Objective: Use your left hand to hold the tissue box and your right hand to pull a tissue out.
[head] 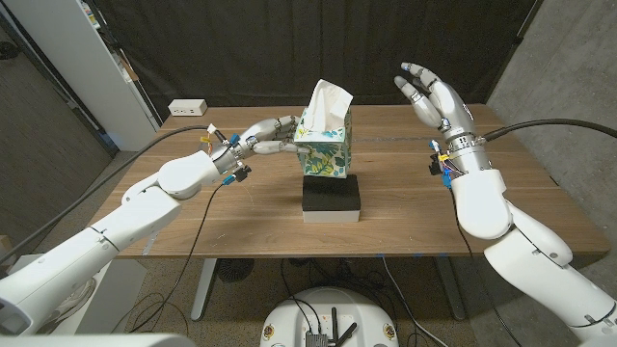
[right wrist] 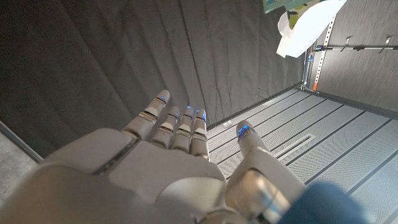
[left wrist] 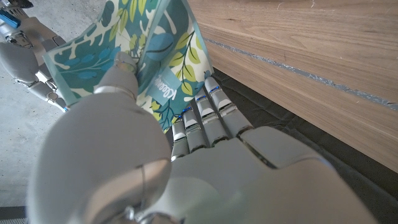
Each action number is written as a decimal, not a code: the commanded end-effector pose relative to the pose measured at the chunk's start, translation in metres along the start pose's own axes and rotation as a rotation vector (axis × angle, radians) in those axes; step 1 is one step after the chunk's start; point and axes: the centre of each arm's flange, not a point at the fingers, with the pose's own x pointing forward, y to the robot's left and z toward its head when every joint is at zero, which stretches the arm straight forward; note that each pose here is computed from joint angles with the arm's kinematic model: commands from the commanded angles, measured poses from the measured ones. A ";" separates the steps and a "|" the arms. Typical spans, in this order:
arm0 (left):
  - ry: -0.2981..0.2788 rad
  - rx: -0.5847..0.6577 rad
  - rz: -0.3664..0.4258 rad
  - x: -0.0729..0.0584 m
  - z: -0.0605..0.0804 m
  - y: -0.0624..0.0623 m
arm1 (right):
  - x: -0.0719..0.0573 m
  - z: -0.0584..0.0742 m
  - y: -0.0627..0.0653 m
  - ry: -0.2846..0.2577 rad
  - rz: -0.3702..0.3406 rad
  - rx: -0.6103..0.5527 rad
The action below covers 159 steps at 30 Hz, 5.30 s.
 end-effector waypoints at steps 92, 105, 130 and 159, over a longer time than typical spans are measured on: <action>-0.002 -0.006 -0.001 -0.007 0.006 -0.019 | 0.045 0.062 0.045 -0.147 0.303 -0.184; 0.001 -0.006 -0.001 -0.008 0.008 -0.023 | 0.037 0.063 0.043 -0.159 0.255 -0.235; -0.003 -0.007 0.002 -0.011 0.009 -0.023 | 0.027 0.071 0.049 -0.199 0.149 -0.335; 0.006 -0.021 -0.014 -0.001 -0.002 -0.015 | 0.036 0.068 0.054 -0.329 -0.001 -0.301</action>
